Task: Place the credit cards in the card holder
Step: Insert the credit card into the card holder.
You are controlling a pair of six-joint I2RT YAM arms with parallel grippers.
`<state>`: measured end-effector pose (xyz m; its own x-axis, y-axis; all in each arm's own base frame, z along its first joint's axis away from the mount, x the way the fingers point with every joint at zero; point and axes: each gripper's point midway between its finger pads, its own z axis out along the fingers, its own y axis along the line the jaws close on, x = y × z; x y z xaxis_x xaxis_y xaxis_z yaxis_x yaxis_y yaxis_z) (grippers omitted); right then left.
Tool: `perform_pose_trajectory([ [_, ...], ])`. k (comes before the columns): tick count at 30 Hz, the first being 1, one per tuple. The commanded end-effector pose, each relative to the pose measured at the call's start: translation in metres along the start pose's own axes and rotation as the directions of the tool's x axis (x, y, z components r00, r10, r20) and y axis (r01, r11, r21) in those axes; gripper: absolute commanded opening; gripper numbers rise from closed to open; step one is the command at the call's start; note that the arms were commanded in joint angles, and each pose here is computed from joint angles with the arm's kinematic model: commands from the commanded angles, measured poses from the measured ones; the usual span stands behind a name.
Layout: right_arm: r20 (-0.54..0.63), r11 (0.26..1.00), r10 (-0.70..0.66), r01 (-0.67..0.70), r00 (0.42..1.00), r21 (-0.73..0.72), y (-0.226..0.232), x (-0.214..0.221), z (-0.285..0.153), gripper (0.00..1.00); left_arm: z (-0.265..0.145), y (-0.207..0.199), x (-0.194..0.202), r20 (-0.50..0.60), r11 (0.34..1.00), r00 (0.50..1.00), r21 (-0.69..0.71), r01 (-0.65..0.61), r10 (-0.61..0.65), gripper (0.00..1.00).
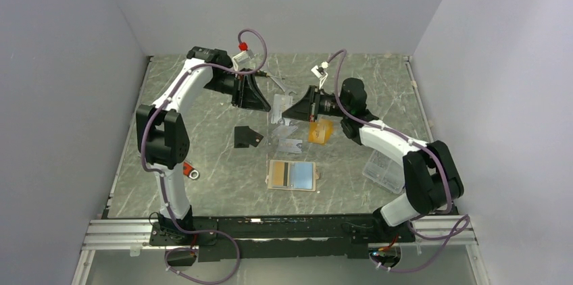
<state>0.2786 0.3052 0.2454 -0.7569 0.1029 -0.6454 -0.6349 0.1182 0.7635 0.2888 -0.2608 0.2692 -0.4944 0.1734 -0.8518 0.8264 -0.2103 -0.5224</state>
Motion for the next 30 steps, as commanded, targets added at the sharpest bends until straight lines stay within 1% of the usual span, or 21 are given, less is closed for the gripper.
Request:
perform_pose_trajectory([
  [1, 0.114, 0.995, -0.057, 0.048, 0.992, 0.083, -0.008, -0.024, -0.013, 0.0, 0.002, -0.035, -0.018, 0.043, 0.999, 0.999, 0.025, -0.033, 0.032, 0.19],
  [3, 0.1, 0.994, -0.048, 0.037, 0.994, 0.104, -0.012, -0.017, -0.016, 0.0, 0.002, -0.037, -0.016, 0.008, 0.999, 0.999, 0.012, -0.048, 0.048, 0.21],
  [5, 0.072, 0.989, -0.019, 0.008, 0.997, 0.146, -0.022, -0.005, -0.02, 0.0, 0.003, -0.035, -0.012, -0.051, 0.998, 0.997, -0.02, -0.056, 0.055, 0.29],
  [7, 0.042, 0.979, 0.013, -0.021, 0.999, 0.204, -0.032, 0.009, -0.025, 0.0, 0.002, -0.024, -0.004, -0.146, 0.986, 0.987, -0.14, -0.085, 0.065, 0.35],
  [8, 0.028, 0.968, 0.032, -0.038, 0.999, 0.247, -0.04, 0.017, -0.029, 0.0, 0.002, -0.015, -0.001, -0.202, 0.959, 0.973, -0.232, -0.161, 0.115, 0.38],
  [9, 0.012, 0.954, 0.052, -0.053, 0.999, 0.295, -0.047, 0.025, -0.033, 0.0, -0.001, -0.007, 0.003, -0.271, 0.908, 0.949, -0.336, -0.251, 0.162, 0.42],
  [10, -0.002, 0.936, 0.073, -0.068, 0.997, 0.344, -0.055, 0.033, -0.039, 0.0, -0.007, 0.002, 0.005, -0.361, 0.835, 0.911, -0.425, -0.35, 0.198, 0.47],
  [11, -0.02, 0.914, 0.101, -0.085, 0.995, 0.398, -0.062, 0.042, -0.045, 0.0, -0.012, 0.004, -0.002, -0.412, 0.782, 0.887, -0.475, -0.403, 0.207, 0.51],
  [12, -0.036, 0.888, 0.134, -0.104, 0.99, 0.448, -0.069, 0.052, -0.051, 0.0, -0.017, 0.006, -0.009, -0.437, 0.757, 0.878, -0.503, -0.417, 0.194, 0.63],
  [13, -0.054, 0.86, 0.18, -0.13, 0.982, 0.494, -0.074, 0.064, -0.057, 0.0, -0.023, 0.007, -0.014, -0.456, 0.737, 0.873, -0.528, -0.421, 0.173, 0.95],
  [14, -0.064, 0.833, 0.208, -0.143, 0.976, 0.534, -0.079, 0.073, -0.062, 0.0, -0.03, 0.008, -0.017, -0.475, 0.717, 0.867, -0.552, -0.426, 0.15, 0.99],
  [16, -0.089, 0.774, 0.252, -0.145, 0.964, 0.617, -0.086, 0.088, -0.072, 0.0, -0.038, 0.0, -0.025, -0.497, 0.679, 0.854, -0.574, -0.459, 0.157, 0.99],
  [17, -0.115, 0.742, 0.271, -0.132, 0.956, 0.657, -0.088, 0.097, -0.077, 0.0, -0.043, -0.005, -0.03, -0.511, 0.645, 0.84, -0.583, -0.494, 0.182, 0.99],
  [20, -0.179, 0.65, 0.325, -0.081, 0.929, 0.756, -0.089, 0.123, -0.088, 0.0, -0.061, -0.011, -0.045, -0.577, 0.488, 0.784, -0.629, -0.606, 0.23, 0.99],
  [23, -0.198, 0.538, 0.347, -0.021, 0.917, 0.843, -0.089, 0.136, -0.107, 0.0, -0.097, 0.007, -0.042, -0.587, 0.309, 0.8, -0.744, -0.593, 0.123, 0.99],
  [24, -0.198, 0.51, 0.349, -0.008, 0.916, 0.86, -0.088, 0.137, -0.112, 0.0, -0.102, 0.009, -0.034, -0.605, 0.305, 0.792, -0.741, -0.598, 0.084, 0.99],
  [25, -0.199, 0.479, 0.348, 0.009, 0.916, 0.878, -0.087, 0.138, -0.118, 0.0, -0.104, 0.006, -0.03, -0.61, 0.319, 0.79, -0.738, -0.594, 0.061, 0.99],
  [26, -0.206, 0.448, 0.359, 0.026, 0.91, 0.894, -0.086, 0.141, -0.124, 0.0, -0.108, 0.003, -0.031, -0.61, 0.304, 0.792, -0.747, -0.592, 0.043, 0.99],
  [28, -0.237, 0.392, 0.376, 0.078, 0.896, 0.917, -0.085, 0.146, -0.133, 0.0, -0.111, -0.004, -0.038, -0.606, 0.267, 0.791, -0.752, -0.603, 0.079, 0.99],
  [29, -0.259, 0.36, 0.392, 0.111, 0.883, 0.926, -0.084, 0.15, -0.139, 0.0, -0.113, -0.009, -0.044, -0.599, 0.23, 0.79, -0.757, -0.612, 0.13, 1.0],
  [30, -0.276, 0.337, 0.394, 0.142, 0.877, 0.931, -0.084, 0.149, -0.142, 0.0, -0.114, -0.014, -0.042, -0.594, 0.224, 0.791, -0.759, -0.611, 0.147, 0.99],
])
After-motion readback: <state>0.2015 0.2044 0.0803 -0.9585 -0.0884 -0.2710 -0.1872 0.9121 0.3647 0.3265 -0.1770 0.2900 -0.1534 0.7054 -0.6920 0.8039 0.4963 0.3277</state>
